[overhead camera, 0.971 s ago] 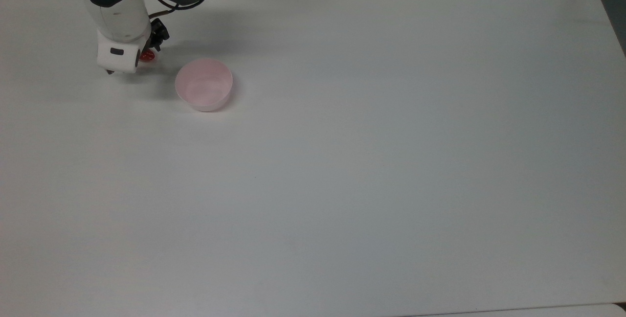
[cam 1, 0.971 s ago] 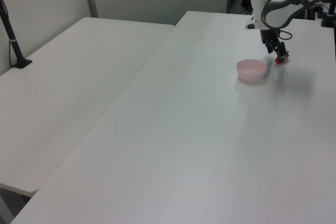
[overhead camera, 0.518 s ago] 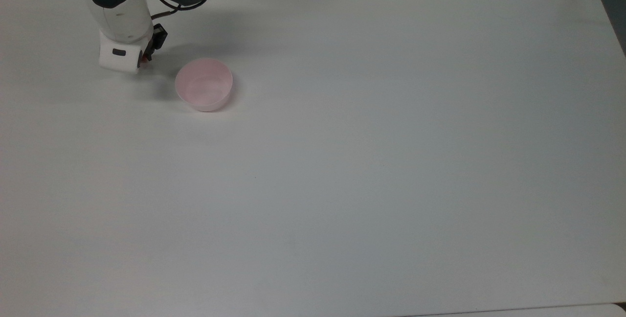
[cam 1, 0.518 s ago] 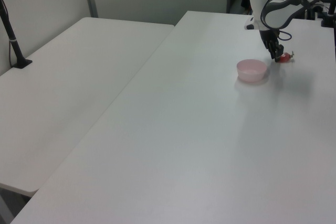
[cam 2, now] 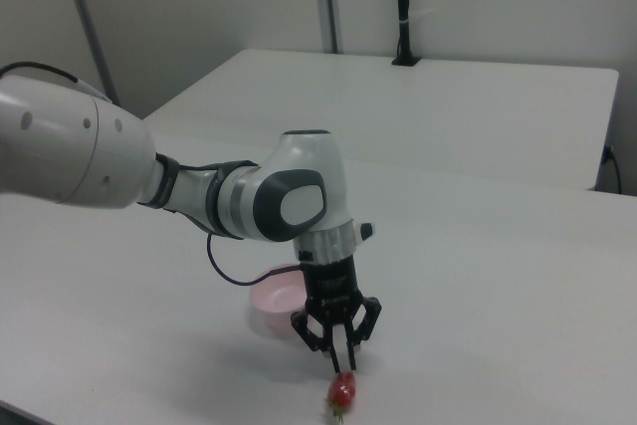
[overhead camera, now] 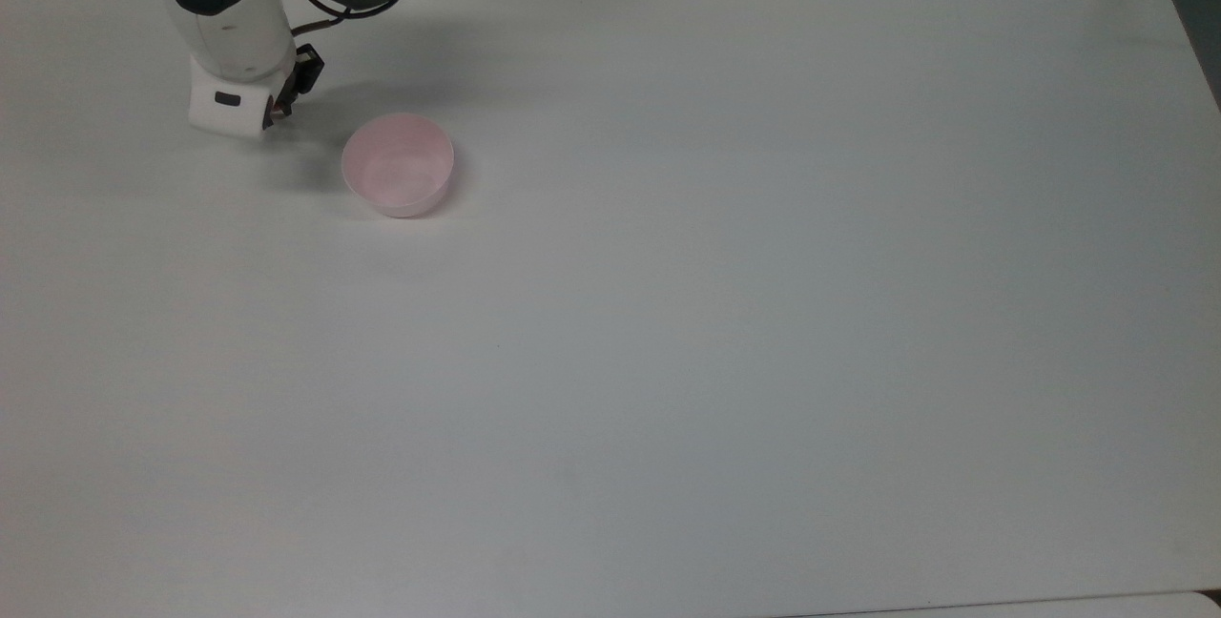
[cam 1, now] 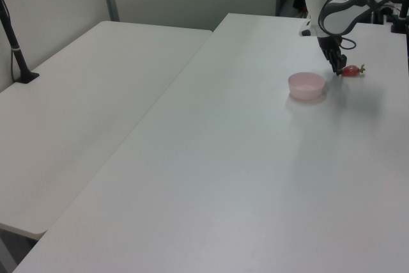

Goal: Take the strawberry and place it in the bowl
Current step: 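Close the gripper around the red strawberry, then lift the strawberry and carry it over the pink bowl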

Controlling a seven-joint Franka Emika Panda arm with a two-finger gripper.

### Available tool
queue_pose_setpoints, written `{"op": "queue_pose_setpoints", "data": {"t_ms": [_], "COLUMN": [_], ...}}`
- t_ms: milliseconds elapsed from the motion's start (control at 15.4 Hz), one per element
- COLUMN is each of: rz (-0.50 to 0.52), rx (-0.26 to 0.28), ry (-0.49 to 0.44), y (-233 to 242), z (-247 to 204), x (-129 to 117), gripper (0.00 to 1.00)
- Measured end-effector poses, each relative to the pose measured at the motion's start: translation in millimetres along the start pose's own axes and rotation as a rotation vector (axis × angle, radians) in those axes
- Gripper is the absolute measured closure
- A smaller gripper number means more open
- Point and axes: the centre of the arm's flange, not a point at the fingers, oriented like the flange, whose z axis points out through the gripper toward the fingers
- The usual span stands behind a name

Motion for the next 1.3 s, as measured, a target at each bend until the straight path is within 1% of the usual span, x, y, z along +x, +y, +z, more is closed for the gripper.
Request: {"op": "queue_pose_setpoints", "data": {"t_ms": [65, 194, 259, 324, 518, 583, 712, 842, 971, 1036, 1101, 1295], "rz": [0.011, 0.065, 0.111, 0.175, 0.414, 0.484, 0.580, 0.605, 0.607, 0.606, 0.595, 0.554], "rx": [0.006, 0.015, 0.019, 0.028, 0.075, 0.100, 0.158, 0.169, 0.175, 0.177, 0.176, 0.170], "ry": [-0.005, -0.011, -0.012, -0.012, 0.018, 0.035, 0.082, 0.100, 0.097, 0.095, 0.095, 0.089], "y": [0.8, 4.0, 6.7, 9.2, 13.9, 13.8, 12.0, 11.5, 8.9, 8.0, 7.8, 7.3], "z": [-0.9, -4.1, -5.7, -6.4, -4.4, -2.7, -1.3, 0.3, 6.0, 7.9, 8.2, 9.9], "x": [-4.3, -16.8, -25.6, -35.1, -52.4, -53.7, -50.3, -47.9, -46.7, -46.4, -46.5, -47.3], "gripper": [0.74, 0.56, 0.45, 0.38, 0.06, 0.00, 0.00, 0.01, 0.04, 0.18, 0.22, 0.20]}}
